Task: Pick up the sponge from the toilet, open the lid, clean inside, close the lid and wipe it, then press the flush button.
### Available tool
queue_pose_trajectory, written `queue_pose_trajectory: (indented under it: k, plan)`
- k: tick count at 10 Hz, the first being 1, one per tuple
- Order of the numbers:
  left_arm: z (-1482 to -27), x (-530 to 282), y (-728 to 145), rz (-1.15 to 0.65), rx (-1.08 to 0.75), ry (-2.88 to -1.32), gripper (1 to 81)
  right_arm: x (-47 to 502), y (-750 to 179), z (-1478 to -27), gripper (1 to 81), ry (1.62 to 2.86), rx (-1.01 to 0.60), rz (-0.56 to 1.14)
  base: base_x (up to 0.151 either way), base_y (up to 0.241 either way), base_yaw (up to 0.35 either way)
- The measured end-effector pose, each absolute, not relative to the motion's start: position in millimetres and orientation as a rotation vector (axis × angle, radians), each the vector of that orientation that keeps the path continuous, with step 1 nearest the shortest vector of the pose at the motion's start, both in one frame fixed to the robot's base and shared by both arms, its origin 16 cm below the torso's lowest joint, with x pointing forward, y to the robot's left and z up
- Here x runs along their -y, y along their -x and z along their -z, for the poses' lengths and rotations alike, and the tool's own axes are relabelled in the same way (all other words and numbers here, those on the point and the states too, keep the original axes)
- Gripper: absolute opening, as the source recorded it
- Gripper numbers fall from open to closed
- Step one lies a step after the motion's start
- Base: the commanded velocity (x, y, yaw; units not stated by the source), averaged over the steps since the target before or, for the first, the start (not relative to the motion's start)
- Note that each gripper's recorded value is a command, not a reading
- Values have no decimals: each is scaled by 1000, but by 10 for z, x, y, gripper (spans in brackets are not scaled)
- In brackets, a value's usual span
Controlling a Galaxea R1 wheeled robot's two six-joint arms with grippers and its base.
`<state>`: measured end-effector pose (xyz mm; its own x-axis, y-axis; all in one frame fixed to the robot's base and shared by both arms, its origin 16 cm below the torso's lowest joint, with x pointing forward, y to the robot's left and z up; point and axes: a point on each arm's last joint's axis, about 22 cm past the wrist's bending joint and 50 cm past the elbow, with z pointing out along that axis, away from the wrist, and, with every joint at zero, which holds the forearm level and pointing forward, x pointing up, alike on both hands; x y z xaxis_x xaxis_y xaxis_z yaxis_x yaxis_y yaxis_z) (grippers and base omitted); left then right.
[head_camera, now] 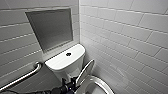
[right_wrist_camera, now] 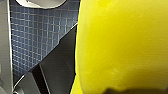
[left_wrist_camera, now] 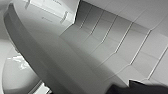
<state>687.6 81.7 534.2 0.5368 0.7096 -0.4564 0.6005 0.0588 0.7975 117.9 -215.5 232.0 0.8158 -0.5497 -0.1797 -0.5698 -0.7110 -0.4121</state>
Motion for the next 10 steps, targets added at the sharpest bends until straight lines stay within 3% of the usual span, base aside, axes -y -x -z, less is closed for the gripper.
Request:
queue_pose_trajectory:
  k: [10]
  plan:
    - [-5493,-1777,-7039,-278,-1256,-1571,811,2120,-1186,-2407,10,2519,-835,-68,0,0,0]
